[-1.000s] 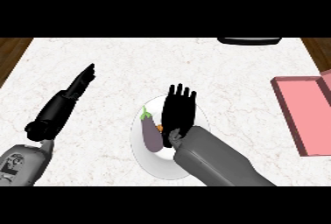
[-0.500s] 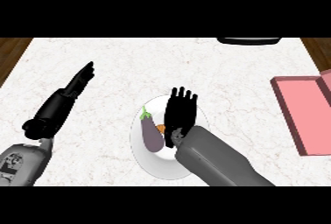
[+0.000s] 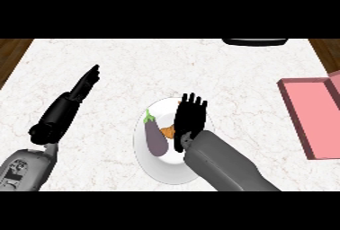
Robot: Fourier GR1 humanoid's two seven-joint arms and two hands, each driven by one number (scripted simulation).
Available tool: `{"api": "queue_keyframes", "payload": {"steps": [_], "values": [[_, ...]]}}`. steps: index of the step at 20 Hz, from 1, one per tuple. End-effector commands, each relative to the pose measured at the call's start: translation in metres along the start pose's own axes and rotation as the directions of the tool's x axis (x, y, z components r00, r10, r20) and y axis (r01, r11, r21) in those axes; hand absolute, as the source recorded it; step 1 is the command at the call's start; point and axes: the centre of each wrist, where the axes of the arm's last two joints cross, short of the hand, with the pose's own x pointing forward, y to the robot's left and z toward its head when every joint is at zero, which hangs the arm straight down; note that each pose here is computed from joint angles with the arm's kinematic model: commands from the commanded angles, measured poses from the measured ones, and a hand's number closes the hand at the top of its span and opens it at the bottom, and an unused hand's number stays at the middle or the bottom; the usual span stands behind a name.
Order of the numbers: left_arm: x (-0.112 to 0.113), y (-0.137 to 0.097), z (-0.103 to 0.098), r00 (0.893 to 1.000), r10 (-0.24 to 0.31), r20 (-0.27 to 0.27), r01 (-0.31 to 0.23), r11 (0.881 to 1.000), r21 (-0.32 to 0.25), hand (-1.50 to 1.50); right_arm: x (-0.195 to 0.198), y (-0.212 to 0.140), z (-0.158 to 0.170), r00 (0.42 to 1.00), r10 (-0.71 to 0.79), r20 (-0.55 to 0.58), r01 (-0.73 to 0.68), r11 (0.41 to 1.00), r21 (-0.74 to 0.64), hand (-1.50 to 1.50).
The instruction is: Pick the croissant from the plate and place it in the cardboard box
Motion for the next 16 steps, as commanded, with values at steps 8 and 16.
{"api": "queue_keyframes", "payload": {"steps": [8,16], "values": [[-0.008,0.002,0.011,1.000,-0.002,-0.008,0.002,1.000,0.003,0.00,0.004,0.021,0.002,0.998,0.052,0.025,-0.049,0.993,-0.107,1.50],[0.002,0.001,-0.007,1.000,0.017,-0.002,-0.017,1.000,-0.005,0.00,0.016,0.003,-0.004,0.988,0.120,0.094,-0.090,0.955,-0.282,1.50]]}}
